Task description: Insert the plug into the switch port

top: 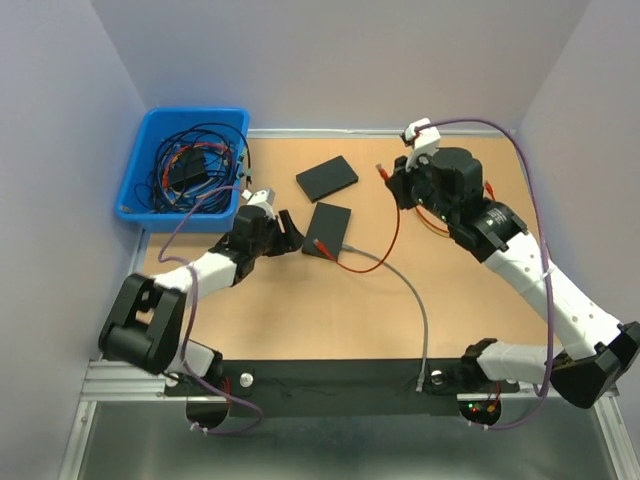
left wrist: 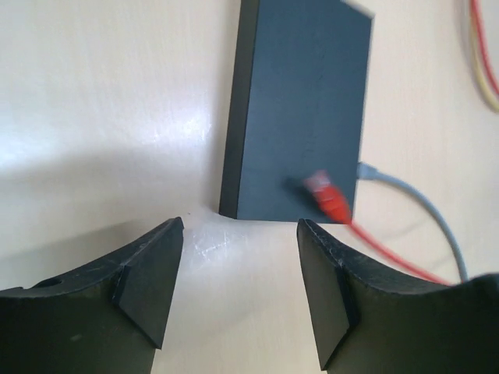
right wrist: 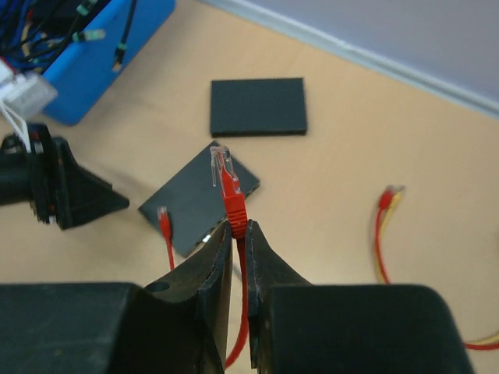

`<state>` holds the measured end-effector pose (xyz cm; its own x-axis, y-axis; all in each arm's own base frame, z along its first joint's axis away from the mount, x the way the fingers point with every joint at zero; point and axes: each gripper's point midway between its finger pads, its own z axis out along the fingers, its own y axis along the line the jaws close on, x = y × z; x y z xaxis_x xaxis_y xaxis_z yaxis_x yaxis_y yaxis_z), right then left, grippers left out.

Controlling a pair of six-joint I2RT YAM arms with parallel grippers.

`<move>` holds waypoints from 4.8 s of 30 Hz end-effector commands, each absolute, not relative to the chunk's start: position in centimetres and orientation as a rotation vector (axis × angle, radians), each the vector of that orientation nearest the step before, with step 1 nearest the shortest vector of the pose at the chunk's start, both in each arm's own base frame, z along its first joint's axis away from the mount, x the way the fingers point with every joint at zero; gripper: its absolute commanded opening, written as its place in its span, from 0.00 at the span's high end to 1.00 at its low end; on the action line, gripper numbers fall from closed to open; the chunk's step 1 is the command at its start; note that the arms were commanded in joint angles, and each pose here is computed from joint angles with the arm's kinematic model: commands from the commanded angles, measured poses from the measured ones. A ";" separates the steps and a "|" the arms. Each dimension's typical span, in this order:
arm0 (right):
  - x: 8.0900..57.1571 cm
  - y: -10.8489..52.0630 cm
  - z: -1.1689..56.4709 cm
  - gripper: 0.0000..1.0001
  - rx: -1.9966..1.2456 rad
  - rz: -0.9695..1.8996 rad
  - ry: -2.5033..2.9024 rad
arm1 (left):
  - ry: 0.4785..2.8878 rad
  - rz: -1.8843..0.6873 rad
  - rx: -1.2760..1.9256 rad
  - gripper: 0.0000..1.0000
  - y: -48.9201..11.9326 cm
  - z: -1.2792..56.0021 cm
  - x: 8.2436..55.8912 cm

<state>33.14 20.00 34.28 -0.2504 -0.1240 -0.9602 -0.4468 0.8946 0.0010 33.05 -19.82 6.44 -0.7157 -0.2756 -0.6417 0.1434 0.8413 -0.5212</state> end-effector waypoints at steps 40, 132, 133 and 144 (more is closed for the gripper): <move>24.8 30.7 32.6 1.00 -0.707 1.106 1.698 | 1.353 -1.181 0.330 0.30 -26.7 38.2 22.0; 25.1 36.0 35.2 0.65 -0.815 0.954 1.710 | 1.752 -1.037 -0.217 1.00 -24.0 36.6 26.4; 25.1 35.9 35.3 0.65 -0.812 0.951 1.710 | 1.756 -1.034 -0.220 1.00 -24.0 36.3 26.4; 25.5 36.1 35.7 0.65 -0.789 0.947 1.699 | 1.763 -1.032 -0.216 1.00 -23.9 35.9 26.3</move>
